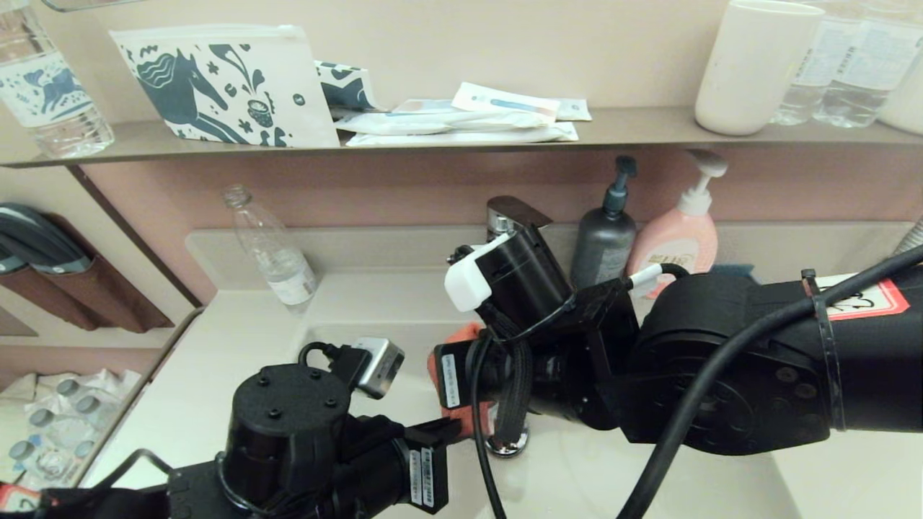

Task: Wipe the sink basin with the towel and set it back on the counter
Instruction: Wipe the sink

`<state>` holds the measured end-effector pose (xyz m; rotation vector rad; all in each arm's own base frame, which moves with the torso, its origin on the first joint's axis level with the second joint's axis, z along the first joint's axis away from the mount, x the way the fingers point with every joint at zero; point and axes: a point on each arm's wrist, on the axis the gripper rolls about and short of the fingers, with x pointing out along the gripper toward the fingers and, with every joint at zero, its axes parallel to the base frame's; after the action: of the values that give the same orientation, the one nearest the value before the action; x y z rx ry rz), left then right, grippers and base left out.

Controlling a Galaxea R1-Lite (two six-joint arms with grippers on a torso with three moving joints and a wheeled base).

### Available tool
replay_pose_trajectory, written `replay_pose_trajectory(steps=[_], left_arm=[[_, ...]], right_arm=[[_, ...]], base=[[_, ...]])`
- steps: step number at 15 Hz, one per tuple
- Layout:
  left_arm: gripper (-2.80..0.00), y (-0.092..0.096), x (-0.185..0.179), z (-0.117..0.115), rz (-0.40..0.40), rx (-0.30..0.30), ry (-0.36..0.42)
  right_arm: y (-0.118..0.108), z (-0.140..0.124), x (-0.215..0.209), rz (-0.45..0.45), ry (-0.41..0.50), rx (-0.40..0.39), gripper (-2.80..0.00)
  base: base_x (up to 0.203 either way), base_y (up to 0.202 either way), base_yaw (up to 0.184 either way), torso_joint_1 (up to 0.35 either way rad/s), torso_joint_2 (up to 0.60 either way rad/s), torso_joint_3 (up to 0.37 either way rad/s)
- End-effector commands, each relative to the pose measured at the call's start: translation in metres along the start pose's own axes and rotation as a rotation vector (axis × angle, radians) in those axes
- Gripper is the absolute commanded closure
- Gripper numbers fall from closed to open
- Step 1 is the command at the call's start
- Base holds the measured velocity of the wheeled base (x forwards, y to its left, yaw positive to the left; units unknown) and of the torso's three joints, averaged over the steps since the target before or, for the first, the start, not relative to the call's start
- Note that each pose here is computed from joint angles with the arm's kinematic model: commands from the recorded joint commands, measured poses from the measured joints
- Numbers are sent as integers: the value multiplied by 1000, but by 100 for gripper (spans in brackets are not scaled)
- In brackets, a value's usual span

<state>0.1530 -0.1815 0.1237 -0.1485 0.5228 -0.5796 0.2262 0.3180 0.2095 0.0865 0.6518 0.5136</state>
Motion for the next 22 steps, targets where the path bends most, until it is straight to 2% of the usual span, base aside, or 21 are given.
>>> replay_pose_trajectory(steps=[1,6,7,14,17,21,22], left_arm=[[0,5,1,-2,21,-6,5],[0,10,0,2,41,-12,-9],[0,10,0,2,40,-13,-12],[0,11,-2,4,44,-18,-24],[0,13,-13,12,42,-26,-61],[0,22,-30,15,74,-34,-57],[0,23,-35,13,79,-33,-45]], right_arm=[[-4,3,-8,-6,-4,11,0],[-9,1,-13,-28,26,13,0],[-8,0,-12,-27,28,12,-280],[-10,2,-20,-30,37,14,-280],[-16,3,-34,-39,40,40,-280],[-33,-8,-52,-65,65,43,-280],[-38,-10,-58,-72,68,44,0]], base=[[0,0,0,0,0,0],[0,0,0,0,0,0],[0,0,0,0,0,0],[0,0,0,0,0,0],[0,0,0,0,0,0],[0,0,0,0,0,0],[0,0,0,0,0,0]])
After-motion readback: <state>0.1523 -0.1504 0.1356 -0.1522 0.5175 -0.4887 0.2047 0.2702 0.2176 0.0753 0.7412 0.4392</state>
